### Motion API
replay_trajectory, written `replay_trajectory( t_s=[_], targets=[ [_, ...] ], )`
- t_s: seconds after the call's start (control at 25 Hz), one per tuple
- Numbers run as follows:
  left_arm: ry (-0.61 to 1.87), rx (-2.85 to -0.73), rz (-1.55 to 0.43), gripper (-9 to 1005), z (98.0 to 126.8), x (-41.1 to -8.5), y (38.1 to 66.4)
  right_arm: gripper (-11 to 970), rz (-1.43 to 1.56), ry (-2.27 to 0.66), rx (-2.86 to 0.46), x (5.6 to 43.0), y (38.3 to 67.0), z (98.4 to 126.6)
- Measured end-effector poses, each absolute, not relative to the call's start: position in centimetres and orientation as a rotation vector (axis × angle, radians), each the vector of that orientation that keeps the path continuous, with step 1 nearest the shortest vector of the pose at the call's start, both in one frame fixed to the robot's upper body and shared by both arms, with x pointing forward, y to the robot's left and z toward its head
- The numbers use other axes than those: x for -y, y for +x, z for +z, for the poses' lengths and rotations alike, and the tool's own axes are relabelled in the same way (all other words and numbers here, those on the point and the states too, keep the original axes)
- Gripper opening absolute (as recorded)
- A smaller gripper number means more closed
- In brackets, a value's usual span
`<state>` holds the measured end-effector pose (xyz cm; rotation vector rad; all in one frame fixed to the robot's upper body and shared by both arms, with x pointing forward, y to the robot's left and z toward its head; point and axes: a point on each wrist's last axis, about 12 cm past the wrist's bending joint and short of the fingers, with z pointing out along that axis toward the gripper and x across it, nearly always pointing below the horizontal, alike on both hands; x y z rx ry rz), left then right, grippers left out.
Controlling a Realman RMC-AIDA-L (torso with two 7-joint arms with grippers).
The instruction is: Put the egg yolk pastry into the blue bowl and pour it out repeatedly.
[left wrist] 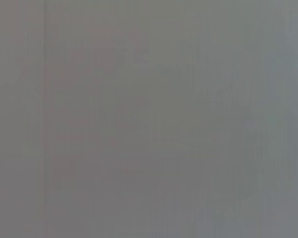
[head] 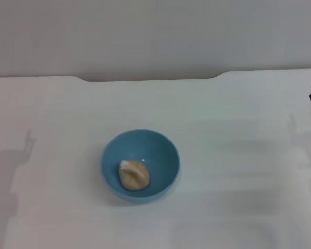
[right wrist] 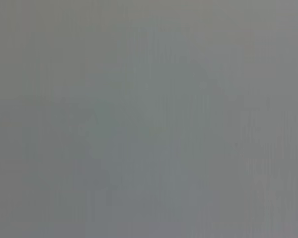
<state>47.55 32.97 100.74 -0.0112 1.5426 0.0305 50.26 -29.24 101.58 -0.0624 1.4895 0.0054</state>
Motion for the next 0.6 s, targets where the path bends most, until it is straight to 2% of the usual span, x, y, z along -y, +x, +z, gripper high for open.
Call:
replay_trajectory(
  t_s=[0.6],
  targets=[
    [0.012, -1.535, 0.010, 804, 100.80, -32.46, 47.56, 504, 0.001, -0.062, -1.480, 29.38, 50.59, 101.83]
  ],
)
